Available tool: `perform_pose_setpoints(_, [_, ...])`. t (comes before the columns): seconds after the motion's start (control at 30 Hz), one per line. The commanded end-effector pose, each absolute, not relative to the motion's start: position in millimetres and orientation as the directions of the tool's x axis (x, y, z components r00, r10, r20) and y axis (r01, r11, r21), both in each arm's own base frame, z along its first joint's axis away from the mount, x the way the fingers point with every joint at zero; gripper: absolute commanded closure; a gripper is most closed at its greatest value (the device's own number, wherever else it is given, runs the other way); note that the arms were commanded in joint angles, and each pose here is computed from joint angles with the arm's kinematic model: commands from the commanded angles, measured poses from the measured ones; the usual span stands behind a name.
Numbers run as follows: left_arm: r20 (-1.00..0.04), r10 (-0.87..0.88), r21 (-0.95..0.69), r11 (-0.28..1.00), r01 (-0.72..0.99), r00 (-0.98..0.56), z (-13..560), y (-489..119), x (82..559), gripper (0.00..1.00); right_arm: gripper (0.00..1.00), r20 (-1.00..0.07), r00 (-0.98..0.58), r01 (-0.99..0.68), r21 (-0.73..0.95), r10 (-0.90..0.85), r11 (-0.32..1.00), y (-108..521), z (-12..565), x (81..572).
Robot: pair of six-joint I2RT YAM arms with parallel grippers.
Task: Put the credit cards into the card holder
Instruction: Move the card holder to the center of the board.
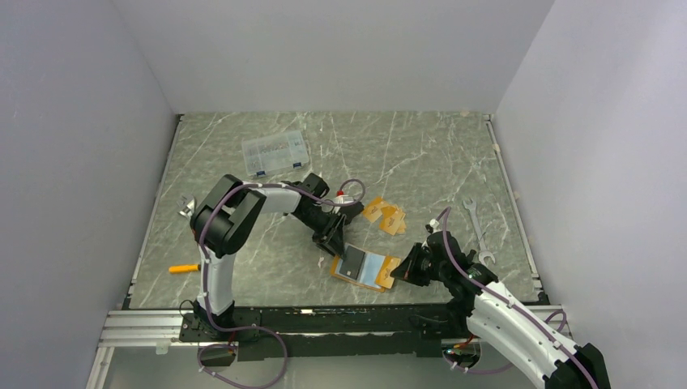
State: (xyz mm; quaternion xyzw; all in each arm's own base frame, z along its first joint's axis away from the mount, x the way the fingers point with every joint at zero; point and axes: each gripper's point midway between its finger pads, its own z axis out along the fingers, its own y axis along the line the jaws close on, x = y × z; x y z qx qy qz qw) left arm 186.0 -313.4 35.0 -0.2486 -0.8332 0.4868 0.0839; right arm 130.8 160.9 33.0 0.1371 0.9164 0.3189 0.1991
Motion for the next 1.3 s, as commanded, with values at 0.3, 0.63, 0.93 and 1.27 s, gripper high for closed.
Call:
perform_pose_setpoints(0.3, [-0.135,0.461,-0.833,0.427,0.353,-0.877,29.1,-306.6,204.1,0.89,1.0,-0.306,-0.877,0.089,0.656,0.372,0.75,165.8,39.1,137.1])
perform_pose_setpoints(0.63, [-0.189,0.449,-0.763,0.493,0.418,-0.873,40.1,-262.7,215.8,1.0,1.0,-0.374,-0.868,-0.039,0.707,0.327,0.706,190.1,69.0,161.8])
perform_pose_setpoints(0.93, [-0.182,0.499,-0.724,0.516,0.459,-0.847,33.6,-251.9,216.5,1.0,1.0,-0.419,-0.857,-0.124,0.735,0.302,0.667,204.7,92.1,174.2])
perform_pose_setpoints(1.27, [-0.171,0.501,-0.72,0.524,0.455,-0.848,32.9,-252.3,220.4,1.0,1.0,-0.404,-0.846,-0.124,0.783,0.348,0.609,209.3,102.6,176.7])
